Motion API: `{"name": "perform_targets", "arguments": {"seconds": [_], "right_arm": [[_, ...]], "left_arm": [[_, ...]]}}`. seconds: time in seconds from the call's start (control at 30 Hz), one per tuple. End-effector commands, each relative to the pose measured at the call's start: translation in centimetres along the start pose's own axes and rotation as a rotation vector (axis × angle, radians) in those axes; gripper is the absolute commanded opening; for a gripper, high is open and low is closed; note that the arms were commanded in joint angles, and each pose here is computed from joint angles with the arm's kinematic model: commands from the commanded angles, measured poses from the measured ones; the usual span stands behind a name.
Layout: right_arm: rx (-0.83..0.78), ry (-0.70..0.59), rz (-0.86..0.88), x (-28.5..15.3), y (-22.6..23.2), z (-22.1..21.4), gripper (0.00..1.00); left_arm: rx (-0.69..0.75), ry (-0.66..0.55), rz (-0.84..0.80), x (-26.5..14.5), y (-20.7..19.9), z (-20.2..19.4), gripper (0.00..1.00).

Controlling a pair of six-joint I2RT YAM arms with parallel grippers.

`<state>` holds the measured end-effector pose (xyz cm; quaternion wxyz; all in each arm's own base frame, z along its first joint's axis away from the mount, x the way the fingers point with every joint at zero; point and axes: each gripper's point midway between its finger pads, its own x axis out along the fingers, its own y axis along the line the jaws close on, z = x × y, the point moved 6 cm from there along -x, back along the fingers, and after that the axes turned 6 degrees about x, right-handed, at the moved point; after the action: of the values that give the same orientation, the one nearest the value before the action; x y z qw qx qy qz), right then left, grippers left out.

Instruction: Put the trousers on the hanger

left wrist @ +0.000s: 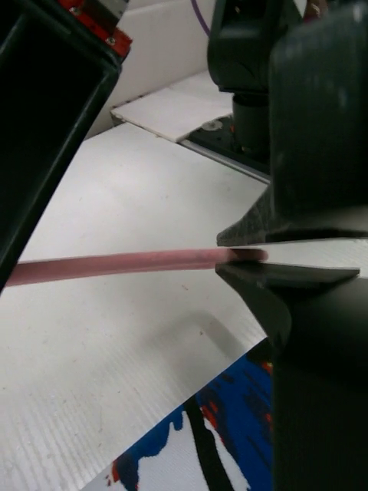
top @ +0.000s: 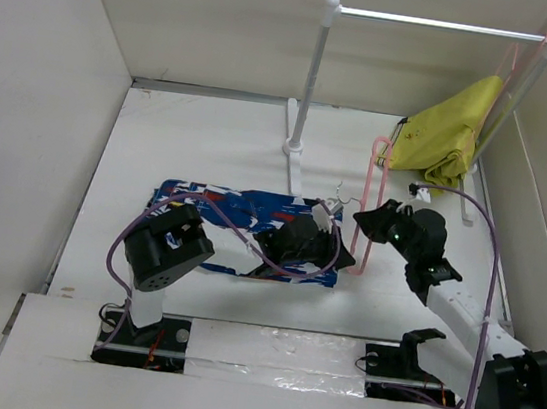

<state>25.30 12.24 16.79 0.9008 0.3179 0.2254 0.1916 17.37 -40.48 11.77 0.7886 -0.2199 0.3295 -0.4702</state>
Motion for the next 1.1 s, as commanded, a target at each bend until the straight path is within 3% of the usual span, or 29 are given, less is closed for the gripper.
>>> {"name": "perform_targets", "arguments": {"seconds": [0.0,0.1,0.17,0.2,0.43,0.5,0.6,0.63,0.7,0.73,0.77,0.93,1.07], "right_arm": [[0.01,-0.055,0.068,0.0,0.9,1.1,0.0],[0.011,-0.034,0.052,-0.1,0.5,0.7,0.0],[0.008,-0.014,0.071,-0.2,0.8,0.4,0.24],[-0.004,0.014,0.06,-0.4,0.7,0.2,0.41],[-0.152,0.083,-0.007,-4.0,0.1,-0.8,0.83],[-0.169,0.074,-0.002,-5.3,0.5,-0.8,0.87],[-0.186,0.062,-0.025,-6.6,0.4,-0.9,0.77],[-0.195,0.04,-0.022,-7.0,0.5,-0.8,0.5],[-0.202,0.058,-0.017,-7.3,0.5,-1.3,0.25],[-0.204,0.066,0.003,-7.3,0.5,-1.6,0.05],[-0.2,0.077,0.013,-7.2,0.5,-1.9,0.0],[-0.173,0.154,0.068,-5.9,0.1,-3.9,0.01],[-0.164,0.141,0.049,-5.1,-0.3,-4.1,0.18]], "left_arm": [[0.019,-0.111,-0.062,-0.6,-2.2,2.4,0.01],[0.001,-0.101,-0.054,-1.2,-1.9,1.9,0.0],[-0.035,-0.095,-0.076,-1.7,-2.5,1.5,0.0],[-0.047,-0.077,-0.087,-2.3,-2.9,0.8,0.0],[-0.127,-0.085,-0.069,-4.3,-3.4,-1.2,0.0],[-0.151,-0.086,-0.07,-4.5,-3.2,-1.5,0.0],[-0.189,-0.065,-0.077,-4.9,-3.5,-2.7,0.0],[-0.206,-0.06,-0.061,-5.1,-3.2,-3.0,0.0],[-0.224,-0.076,-0.026,-5.7,-2.7,-3.3,0.0],[-0.232,-0.072,-0.015,-5.9,-2.8,-3.6,0.0],[-0.254,-0.071,0.017,-6.0,-2.3,-3.9,0.0],[-0.294,-0.017,0.047,-5.1,-0.8,-4.8,0.0],[-0.332,0.028,0.028,-4.2,0.0,-5.4,0.0]]}}
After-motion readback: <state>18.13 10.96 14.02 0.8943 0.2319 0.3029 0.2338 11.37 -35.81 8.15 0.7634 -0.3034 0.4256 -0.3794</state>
